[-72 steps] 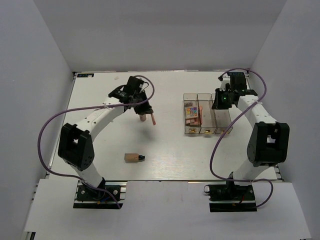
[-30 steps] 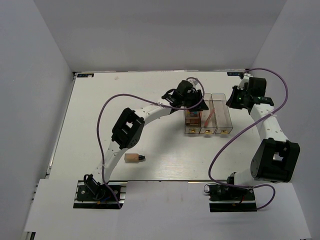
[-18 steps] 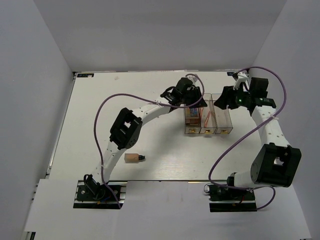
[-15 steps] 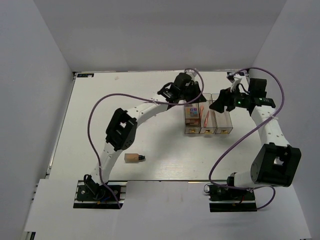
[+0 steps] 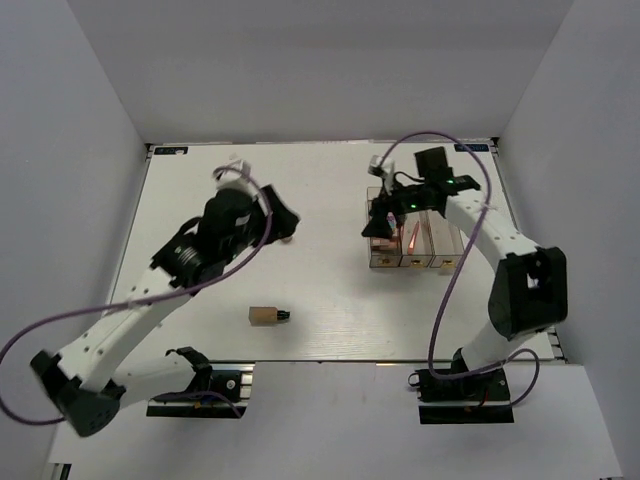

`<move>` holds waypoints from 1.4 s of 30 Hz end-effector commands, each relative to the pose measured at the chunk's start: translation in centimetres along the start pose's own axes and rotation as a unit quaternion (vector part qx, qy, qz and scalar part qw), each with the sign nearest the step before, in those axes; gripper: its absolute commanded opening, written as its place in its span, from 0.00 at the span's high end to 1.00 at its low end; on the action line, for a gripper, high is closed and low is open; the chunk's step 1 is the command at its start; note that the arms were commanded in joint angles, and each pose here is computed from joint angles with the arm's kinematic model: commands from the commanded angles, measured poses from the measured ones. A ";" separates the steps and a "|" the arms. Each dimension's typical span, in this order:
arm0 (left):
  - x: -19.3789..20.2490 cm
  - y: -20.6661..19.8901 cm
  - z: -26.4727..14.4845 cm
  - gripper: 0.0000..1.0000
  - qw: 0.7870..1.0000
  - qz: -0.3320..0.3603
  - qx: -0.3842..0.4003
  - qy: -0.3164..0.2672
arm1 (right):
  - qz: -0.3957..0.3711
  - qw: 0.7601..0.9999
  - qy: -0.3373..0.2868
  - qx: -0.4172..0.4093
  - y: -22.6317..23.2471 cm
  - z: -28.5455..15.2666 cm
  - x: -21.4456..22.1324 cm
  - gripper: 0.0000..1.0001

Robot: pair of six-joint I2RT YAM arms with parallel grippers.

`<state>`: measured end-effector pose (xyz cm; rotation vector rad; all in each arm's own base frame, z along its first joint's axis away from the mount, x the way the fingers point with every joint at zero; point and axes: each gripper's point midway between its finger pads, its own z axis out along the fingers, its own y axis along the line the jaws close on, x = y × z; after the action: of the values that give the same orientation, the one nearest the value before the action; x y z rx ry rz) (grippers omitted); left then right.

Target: Organize the makeup

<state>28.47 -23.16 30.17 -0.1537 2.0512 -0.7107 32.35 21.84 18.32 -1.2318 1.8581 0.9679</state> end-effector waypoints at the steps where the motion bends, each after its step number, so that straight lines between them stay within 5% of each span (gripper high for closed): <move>1: 5.7 9.4 -3.2 0.16 0.986 -0.031 -0.160 0.045 | -0.033 0.998 0.040 0.029 -1.5 4.6 -0.9 0.19; 6: 8.5 12.0 -7.4 0.12 0.978 -0.128 -0.159 0.036 | -0.040 0.991 0.099 0.082 -3.6 11.1 -2.0 0.12; 13: 8.3 13.1 -10.6 0.11 0.973 -0.151 -0.174 0.028 | -0.030 0.991 0.110 0.069 -3.2 18.6 -3.0 0.11; 33: 8.8 13.3 -10.6 0.10 0.970 -0.149 -0.189 0.041 | -0.126 0.984 0.117 0.045 -2.2 26.0 -1.3 0.12; 42: 8.8 13.4 -10.7 0.10 0.968 -0.154 -0.193 0.038 | -0.129 0.987 0.087 0.041 -1.9 27.3 -2.3 0.25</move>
<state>16.85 -10.97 19.67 -0.6703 2.2800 -0.4854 37.49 44.14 4.58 -1.5482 1.8898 0.6378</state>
